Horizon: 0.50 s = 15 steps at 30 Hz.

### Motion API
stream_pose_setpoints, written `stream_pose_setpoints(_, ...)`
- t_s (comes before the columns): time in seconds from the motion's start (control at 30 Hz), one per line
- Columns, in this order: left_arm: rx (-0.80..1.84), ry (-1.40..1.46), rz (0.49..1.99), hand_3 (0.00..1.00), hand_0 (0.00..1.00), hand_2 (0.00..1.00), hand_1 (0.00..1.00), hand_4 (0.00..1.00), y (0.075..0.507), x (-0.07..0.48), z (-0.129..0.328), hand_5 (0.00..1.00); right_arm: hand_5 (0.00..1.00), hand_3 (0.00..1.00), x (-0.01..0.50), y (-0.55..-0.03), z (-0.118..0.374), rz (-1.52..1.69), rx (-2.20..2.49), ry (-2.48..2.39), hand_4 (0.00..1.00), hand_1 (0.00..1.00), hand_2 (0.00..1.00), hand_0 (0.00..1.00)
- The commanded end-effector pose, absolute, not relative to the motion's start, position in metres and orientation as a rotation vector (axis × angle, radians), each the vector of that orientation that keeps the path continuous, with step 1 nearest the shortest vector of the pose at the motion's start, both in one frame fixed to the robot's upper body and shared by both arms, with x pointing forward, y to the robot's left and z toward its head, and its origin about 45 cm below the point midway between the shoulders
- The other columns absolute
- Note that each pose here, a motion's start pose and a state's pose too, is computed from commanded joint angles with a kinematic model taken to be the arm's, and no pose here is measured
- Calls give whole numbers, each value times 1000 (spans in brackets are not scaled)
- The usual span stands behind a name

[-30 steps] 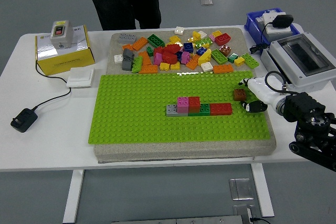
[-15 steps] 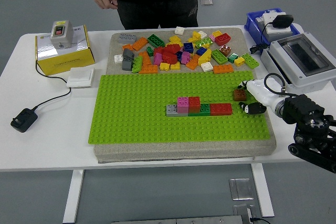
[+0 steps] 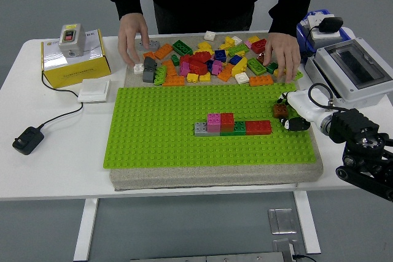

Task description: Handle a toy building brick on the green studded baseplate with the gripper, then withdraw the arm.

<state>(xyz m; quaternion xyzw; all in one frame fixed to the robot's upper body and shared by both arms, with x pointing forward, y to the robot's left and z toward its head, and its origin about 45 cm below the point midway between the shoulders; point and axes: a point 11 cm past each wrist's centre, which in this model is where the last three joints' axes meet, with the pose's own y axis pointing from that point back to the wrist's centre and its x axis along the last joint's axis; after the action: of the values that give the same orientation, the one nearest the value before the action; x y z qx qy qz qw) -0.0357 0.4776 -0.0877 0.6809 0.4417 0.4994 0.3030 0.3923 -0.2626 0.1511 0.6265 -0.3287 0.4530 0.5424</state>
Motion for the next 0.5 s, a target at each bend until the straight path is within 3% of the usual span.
stream_pose_setpoints(0.5, 1804, 1169, 1322, 654, 696, 598, 672, 87, 477, -37, -88, 646, 390, 758, 390, -261, 147, 1073, 1493, -766, 531, 200, 698, 131)
